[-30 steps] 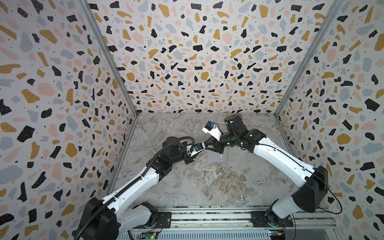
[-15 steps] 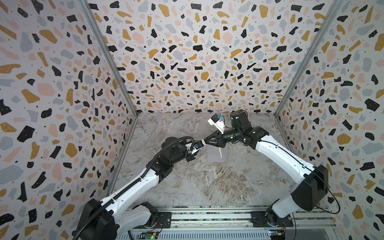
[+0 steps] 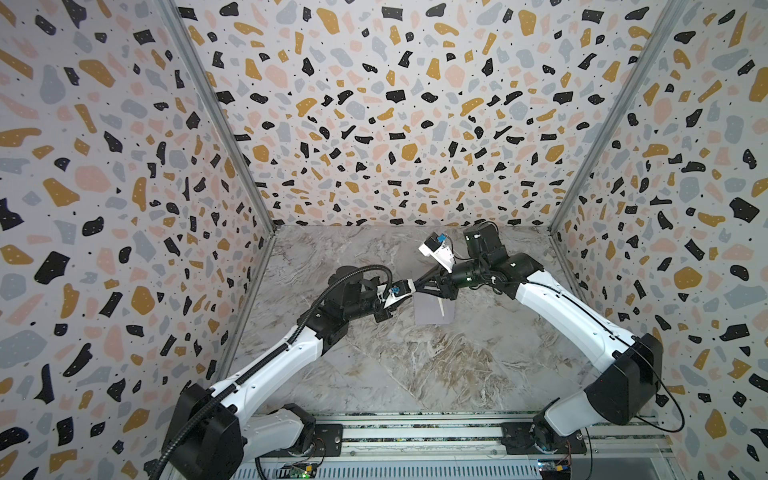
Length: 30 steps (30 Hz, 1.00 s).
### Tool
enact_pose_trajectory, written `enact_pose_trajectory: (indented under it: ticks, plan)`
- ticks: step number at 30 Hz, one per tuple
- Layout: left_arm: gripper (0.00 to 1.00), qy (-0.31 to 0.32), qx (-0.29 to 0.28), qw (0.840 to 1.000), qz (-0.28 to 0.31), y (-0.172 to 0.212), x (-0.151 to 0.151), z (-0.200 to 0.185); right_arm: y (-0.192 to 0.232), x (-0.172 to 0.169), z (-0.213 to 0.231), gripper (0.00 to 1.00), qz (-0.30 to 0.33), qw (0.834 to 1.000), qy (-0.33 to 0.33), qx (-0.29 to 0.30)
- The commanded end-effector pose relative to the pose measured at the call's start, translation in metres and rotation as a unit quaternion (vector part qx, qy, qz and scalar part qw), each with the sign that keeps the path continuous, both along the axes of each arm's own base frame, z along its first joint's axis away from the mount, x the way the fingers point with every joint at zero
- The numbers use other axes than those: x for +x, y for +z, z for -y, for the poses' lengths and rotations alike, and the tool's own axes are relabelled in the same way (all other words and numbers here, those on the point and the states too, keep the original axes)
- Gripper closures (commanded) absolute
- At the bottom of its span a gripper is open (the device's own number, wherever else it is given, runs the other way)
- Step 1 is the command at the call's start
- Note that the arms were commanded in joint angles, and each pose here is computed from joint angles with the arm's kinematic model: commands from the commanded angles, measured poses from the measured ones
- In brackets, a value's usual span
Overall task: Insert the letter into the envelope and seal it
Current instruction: 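Grip the glue stick's cap with the right gripper while the left holds the stick, then pull the blue cap off the glue stick with the right gripper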
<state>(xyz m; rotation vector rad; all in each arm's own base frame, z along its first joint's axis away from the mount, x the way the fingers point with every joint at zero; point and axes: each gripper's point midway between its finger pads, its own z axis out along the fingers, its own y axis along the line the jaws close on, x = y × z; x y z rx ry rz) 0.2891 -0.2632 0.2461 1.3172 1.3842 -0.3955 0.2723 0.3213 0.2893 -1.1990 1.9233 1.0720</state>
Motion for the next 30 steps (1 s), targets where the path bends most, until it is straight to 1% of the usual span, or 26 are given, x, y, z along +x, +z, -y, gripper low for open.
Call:
enact_pose_trajectory:
  ticks: [1, 6, 12, 22, 30]
  plan:
    - [1.00, 0.017, 0.012, 0.999, -0.047, -0.014, 0.007, -0.013, 0.019, -0.003, 0.023, 1.00, 0.085, 0.996, -0.001, -0.019]
    - [1.00, 0.008, 0.007, 0.998, -0.056, -0.014, 0.007, -0.012, 0.020, -0.006, 0.025, 1.00, 0.109, 0.994, 0.012, -0.019]
    - [1.00, 0.009, 0.011, 0.998, -0.064, -0.019, 0.008, -0.013, 0.027, -0.007, 0.027, 1.00, 0.129, 0.991, 0.010, -0.017]
    - [1.00, 0.017, 0.019, 0.998, -0.052, -0.020, 0.010, -0.016, 0.029, -0.006, 0.030, 1.00, 0.125, 0.992, -0.002, -0.018]
    - [1.00, 0.006, 0.025, 0.999, -0.033, -0.021, 0.004, -0.017, 0.031, -0.011, 0.031, 1.00, 0.111, 0.994, 0.014, -0.005]
